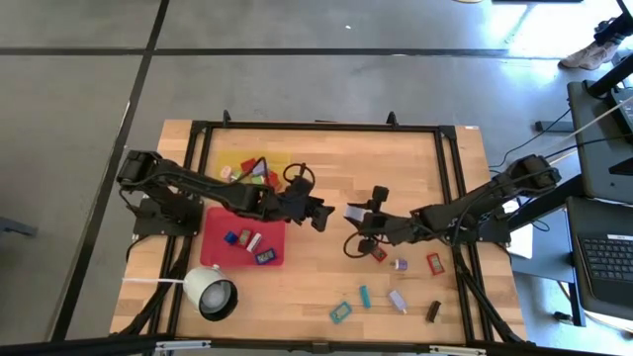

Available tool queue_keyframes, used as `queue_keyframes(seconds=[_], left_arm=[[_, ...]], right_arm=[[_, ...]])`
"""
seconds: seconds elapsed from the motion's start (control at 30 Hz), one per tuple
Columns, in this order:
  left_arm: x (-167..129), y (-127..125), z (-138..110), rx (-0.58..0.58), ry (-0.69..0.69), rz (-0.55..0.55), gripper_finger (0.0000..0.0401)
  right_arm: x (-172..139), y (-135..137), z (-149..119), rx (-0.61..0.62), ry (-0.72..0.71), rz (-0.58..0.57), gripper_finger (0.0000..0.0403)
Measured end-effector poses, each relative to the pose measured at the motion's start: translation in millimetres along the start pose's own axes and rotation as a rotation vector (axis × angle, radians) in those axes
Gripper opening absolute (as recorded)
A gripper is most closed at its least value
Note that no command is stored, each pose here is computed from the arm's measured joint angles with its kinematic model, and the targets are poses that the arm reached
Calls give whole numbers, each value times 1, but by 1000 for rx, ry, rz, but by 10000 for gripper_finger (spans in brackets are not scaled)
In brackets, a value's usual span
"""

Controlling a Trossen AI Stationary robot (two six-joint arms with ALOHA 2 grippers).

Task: Pick & Place Office items
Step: Put the white timer into the red bin

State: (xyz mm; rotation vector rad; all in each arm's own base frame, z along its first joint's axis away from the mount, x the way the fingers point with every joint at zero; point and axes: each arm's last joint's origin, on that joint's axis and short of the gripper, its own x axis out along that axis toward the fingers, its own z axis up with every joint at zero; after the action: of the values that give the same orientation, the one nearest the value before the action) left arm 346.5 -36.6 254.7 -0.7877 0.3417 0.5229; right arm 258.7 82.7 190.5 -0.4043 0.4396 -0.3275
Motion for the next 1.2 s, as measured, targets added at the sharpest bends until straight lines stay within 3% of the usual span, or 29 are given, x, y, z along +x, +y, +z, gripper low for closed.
queue_keyframes(seconds=[0.33, 0.53, 0.83, 1.0, 1.2], left_arm=[[1, 1, 1, -5, 15, -7, 240], [3, 4, 4, -11, 38, -10, 240], [4, 6, 4, 25, 63, -8, 237], [4, 6, 4, 78, 50, -1, 208], [4, 7, 5, 108, 50, 8, 139]], right_arm=[[29, -2, 16, 30, -12, -57, 164], [47, 11, 31, -30, -9, -60, 164], [58, 15, 42, -95, 13, -151, 164], [58, 16, 43, -108, 10, -145, 164], [58, 15, 44, -139, 3, -147, 164]])
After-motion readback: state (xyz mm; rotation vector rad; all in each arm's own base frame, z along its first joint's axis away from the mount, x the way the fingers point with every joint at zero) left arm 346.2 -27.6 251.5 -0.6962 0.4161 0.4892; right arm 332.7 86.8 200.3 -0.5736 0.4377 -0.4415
